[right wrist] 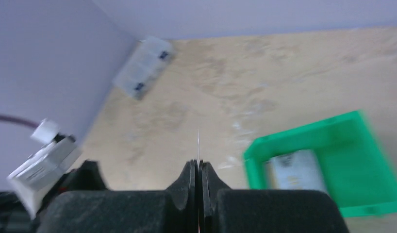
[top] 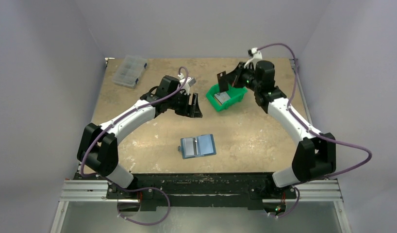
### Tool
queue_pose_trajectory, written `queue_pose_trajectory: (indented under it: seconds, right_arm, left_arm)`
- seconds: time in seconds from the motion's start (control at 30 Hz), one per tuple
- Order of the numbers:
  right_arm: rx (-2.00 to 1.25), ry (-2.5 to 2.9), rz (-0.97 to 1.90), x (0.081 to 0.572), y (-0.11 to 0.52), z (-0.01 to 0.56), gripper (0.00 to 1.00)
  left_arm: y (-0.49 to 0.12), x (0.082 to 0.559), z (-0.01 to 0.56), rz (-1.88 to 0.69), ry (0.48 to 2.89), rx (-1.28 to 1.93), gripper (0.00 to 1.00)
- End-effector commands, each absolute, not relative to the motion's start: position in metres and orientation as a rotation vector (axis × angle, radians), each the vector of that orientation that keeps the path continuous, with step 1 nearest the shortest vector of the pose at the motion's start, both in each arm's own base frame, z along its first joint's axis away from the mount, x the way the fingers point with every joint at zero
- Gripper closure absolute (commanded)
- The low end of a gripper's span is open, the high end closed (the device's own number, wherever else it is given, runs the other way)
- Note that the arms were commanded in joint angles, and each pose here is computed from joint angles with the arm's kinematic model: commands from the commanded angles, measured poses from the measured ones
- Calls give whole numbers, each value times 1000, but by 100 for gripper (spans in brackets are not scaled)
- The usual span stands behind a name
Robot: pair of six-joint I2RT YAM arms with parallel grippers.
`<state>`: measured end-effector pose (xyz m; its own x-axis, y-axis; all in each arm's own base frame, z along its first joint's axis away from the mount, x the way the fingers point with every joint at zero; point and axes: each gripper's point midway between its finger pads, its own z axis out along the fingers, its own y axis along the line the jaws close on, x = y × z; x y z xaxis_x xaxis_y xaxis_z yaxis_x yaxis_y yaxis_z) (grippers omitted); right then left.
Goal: Put the credit cards into the card holder
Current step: Pick up the credit card from the storage box.
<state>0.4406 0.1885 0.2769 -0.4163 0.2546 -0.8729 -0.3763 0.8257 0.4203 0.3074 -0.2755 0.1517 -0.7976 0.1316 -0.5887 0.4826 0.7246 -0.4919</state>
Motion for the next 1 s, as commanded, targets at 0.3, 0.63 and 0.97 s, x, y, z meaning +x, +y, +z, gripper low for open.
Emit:
queue_pose_trajectory:
  seconds: [0.3, 0.63, 0.97]
  right_arm:
    - [44, 1783, 1685, 284, 259, 264, 100]
    - [58, 1662, 1912, 254, 278, 269, 100]
    - [53, 1755, 1807, 251, 278, 244, 87]
  left_arm:
    - [-304, 249, 250, -1676, 2040, 217, 29]
    - [-301, 228, 254, -1799, 1939, 87, 39]
    - [-294, 238, 207, -1542, 2140, 76, 100]
